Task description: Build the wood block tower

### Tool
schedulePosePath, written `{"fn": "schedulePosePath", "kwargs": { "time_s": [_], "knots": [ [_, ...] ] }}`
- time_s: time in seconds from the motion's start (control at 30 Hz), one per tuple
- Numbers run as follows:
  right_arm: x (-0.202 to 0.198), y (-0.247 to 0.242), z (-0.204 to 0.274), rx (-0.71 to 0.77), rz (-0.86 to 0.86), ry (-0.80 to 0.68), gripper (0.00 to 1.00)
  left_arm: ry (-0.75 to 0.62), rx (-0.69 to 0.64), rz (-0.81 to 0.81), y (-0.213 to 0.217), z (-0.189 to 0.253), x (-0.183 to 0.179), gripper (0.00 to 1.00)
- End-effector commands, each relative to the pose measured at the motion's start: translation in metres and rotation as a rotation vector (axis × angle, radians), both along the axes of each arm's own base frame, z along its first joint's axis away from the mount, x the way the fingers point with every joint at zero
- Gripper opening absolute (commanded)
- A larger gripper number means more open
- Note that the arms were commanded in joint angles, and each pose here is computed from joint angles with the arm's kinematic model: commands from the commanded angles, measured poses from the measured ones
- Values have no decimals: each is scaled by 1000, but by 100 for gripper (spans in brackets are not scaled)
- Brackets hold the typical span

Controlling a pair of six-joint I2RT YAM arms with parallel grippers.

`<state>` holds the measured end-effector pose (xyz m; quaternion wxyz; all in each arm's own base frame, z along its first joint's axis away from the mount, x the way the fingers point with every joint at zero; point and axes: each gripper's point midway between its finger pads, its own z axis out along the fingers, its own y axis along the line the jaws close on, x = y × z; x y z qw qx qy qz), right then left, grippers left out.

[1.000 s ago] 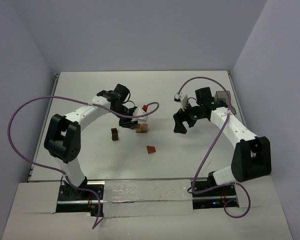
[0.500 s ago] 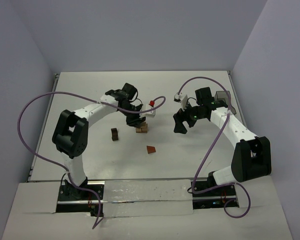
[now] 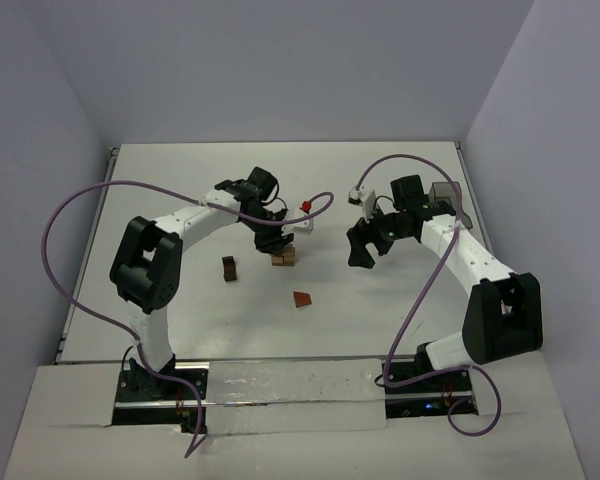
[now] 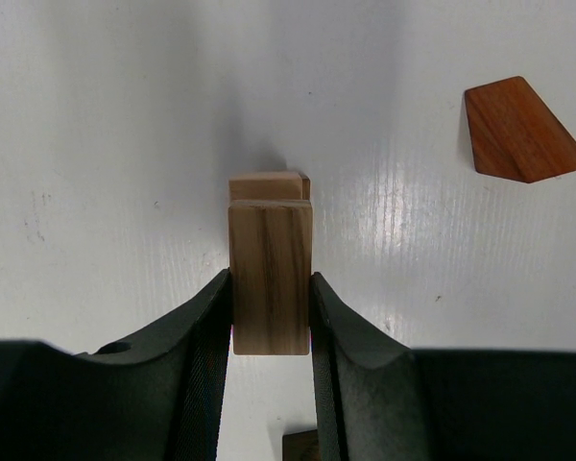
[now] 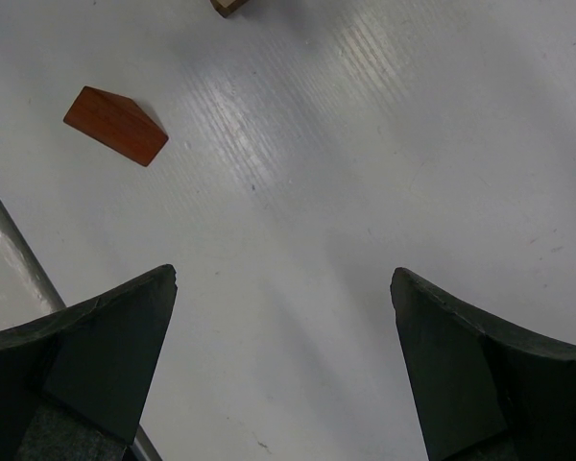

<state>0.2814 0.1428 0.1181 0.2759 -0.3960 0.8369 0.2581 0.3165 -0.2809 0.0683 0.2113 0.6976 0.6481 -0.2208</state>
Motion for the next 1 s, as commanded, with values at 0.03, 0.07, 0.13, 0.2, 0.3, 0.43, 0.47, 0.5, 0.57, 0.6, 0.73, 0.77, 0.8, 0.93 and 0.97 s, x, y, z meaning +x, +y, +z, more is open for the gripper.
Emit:
{"fn": "schedulePosePath", "kwargs": {
  "time_s": [0.03,0.07,0.13,0.2,0.3,0.43,0.47,0.5,0.57,0.6,0.73,0.77,0.8,0.93,0.97],
  "knots": [
    [3,0,0,9,3,-4,100,-36,-39,0,-15,13,11,22],
    [3,0,0,11,4,-4,100,-37,-39,-3,-16,13,11,23],
    [3,0,1,11,4,-6,100,-34,-36,-1,-16,11,11,23],
    [3,0,1,11,4,-4,100,-31,-33,-1,-16,10,11,24],
    [3,0,0,10,6,-2,100,-29,-31,-1,-16,9,11,25],
    [3,0,0,11,5,-2,100,-30,-27,-4,-16,8,11,27],
    [2,1,0,11,7,0,100,-32,-27,-3,-16,8,11,28],
    [3,0,0,10,5,-1,100,-30,-25,-3,-15,7,11,28],
    [3,0,0,11,5,-1,100,-28,-22,-8,-16,6,10,33],
    [3,0,0,12,5,-1,100,-30,-24,-8,-16,7,10,34],
    [2,0,0,12,6,0,100,-35,-22,-11,-15,6,10,50],
    [2,0,0,12,6,0,100,-37,-22,-13,-15,7,10,52],
    [2,1,0,12,7,1,100,-36,-22,-12,-14,6,10,54],
    [3,1,0,15,8,0,100,-53,-33,-18,-15,15,10,63],
    [2,1,1,15,8,0,100,-61,-40,-20,-15,20,10,66]
  ]
}}
